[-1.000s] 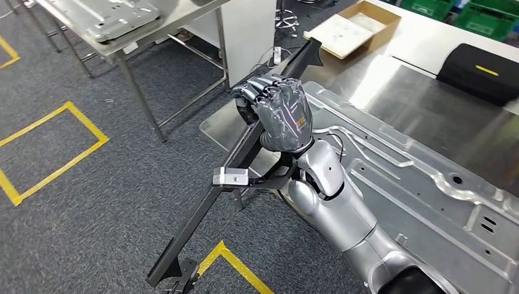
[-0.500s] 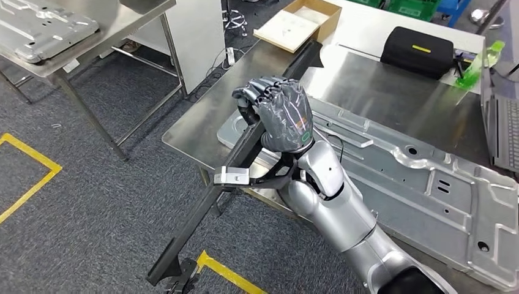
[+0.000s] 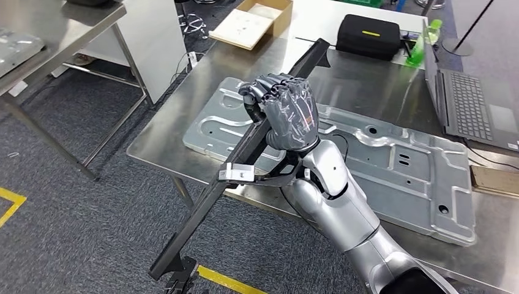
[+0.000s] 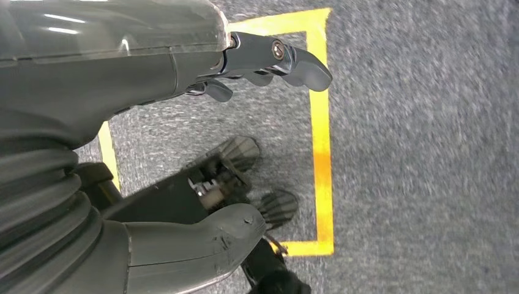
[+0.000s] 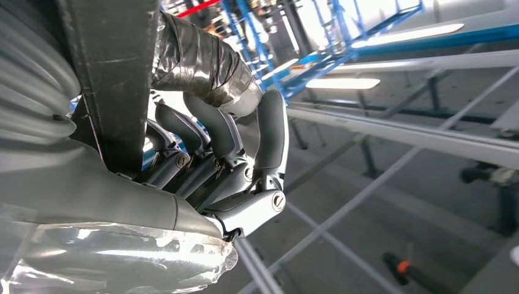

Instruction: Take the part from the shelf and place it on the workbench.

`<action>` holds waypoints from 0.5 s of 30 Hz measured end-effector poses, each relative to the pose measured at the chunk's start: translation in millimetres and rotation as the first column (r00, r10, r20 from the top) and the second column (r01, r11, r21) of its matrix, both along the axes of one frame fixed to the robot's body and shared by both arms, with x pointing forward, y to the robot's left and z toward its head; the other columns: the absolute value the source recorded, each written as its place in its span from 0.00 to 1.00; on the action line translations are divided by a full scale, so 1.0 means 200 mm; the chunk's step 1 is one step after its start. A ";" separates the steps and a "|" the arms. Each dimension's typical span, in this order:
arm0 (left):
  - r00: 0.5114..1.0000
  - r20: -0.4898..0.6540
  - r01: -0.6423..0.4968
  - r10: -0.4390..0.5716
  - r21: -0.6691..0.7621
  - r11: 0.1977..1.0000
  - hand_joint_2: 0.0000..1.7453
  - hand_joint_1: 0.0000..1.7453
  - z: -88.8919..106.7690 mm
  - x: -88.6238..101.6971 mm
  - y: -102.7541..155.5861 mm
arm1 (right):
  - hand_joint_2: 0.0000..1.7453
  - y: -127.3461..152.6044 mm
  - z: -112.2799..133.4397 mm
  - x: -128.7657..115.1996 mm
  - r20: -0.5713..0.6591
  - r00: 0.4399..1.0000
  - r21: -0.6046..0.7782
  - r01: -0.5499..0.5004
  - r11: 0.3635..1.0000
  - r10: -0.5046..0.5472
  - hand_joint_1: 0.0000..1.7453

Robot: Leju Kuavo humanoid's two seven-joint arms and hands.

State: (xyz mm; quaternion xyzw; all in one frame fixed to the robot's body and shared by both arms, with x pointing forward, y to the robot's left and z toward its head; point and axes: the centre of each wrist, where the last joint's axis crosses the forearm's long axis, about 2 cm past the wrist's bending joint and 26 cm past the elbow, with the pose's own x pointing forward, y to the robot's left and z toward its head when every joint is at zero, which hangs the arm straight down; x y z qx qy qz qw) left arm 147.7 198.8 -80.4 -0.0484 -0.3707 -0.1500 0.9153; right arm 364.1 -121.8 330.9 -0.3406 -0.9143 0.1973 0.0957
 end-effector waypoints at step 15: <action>1.000 -0.005 0.007 -0.007 -0.002 1.000 1.00 0.00 0.00 -0.01 0.00 | 1.00 -0.07 -0.04 0.06 -0.046 0.997 0.014 0.057 0.998 -0.056 1.00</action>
